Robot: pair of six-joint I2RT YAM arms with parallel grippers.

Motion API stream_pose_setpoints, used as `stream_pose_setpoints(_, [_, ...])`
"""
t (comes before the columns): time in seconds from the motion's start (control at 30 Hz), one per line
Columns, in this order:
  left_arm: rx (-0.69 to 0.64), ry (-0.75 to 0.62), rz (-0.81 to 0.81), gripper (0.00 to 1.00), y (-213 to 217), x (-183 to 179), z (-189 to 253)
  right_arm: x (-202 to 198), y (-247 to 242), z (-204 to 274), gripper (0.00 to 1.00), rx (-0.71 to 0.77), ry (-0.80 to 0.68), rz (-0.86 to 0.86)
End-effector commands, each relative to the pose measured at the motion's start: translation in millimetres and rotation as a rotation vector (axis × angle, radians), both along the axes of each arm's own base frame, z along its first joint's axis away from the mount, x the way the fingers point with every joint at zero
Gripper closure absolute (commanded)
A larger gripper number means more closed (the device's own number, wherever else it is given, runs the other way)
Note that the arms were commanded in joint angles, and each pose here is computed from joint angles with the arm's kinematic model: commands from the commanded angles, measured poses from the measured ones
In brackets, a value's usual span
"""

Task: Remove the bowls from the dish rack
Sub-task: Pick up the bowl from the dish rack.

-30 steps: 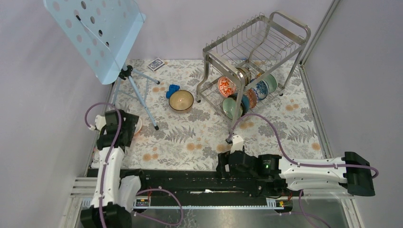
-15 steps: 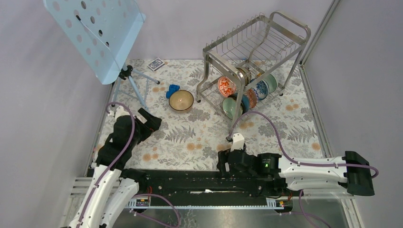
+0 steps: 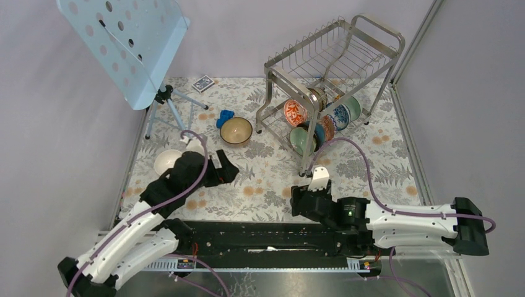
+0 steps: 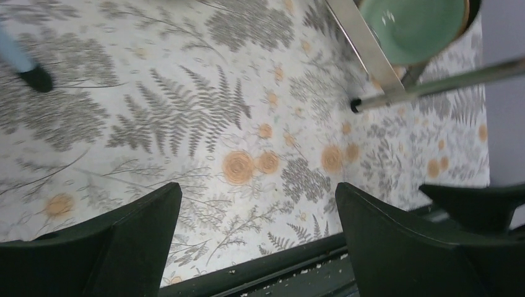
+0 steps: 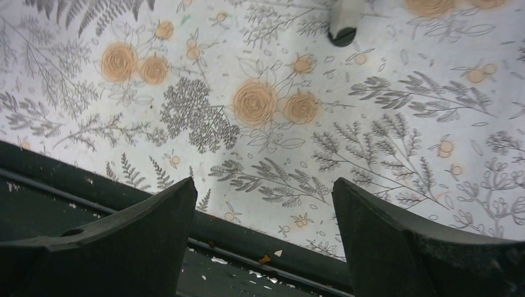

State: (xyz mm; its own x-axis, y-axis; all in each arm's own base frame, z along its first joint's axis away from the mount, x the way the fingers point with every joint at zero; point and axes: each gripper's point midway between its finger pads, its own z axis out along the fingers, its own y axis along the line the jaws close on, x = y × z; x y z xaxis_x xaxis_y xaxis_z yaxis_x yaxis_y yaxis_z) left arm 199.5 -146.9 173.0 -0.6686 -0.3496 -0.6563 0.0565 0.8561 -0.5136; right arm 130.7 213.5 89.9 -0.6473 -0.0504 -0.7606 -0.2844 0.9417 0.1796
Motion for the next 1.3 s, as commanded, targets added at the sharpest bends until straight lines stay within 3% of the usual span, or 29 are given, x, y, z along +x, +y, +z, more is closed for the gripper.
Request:
stream_pose_setpoints(0.0, [0.001,-0.155,-0.106,0.01,-37,10,31,18,-18,33,0.12,0.045,-0.106,-0.120])
stream_pose_setpoints(0.27, [-0.078,-0.214,-0.234,0.01,-83,14,32,30,-51,58,0.13,0.064,-0.213,-0.207])
stream_pose_setpoints(0.47, [-0.047,-0.195,-0.214,0.01,-96,32,21,36,-32,58,0.13,0.032,-0.214,-0.141])
stream_pose_setpoints(0.6, [-0.021,-0.151,-0.205,0.01,-103,39,11,55,-47,53,0.14,-0.029,-0.165,-0.264])
stream_pose_setpoints(0.87, [-0.056,-0.135,-0.158,0.01,-111,54,9,73,-90,42,0.22,0.082,-0.099,-0.446])
stream_pose_setpoints(1.0, [-0.150,-0.115,-0.155,0.01,-123,62,12,77,-108,34,0.23,0.122,-0.065,-0.528])
stream_pose_setpoints(1.27, [-0.496,-0.098,-0.189,0.04,-172,73,45,87,-115,12,0.25,0.227,-0.002,-0.636])
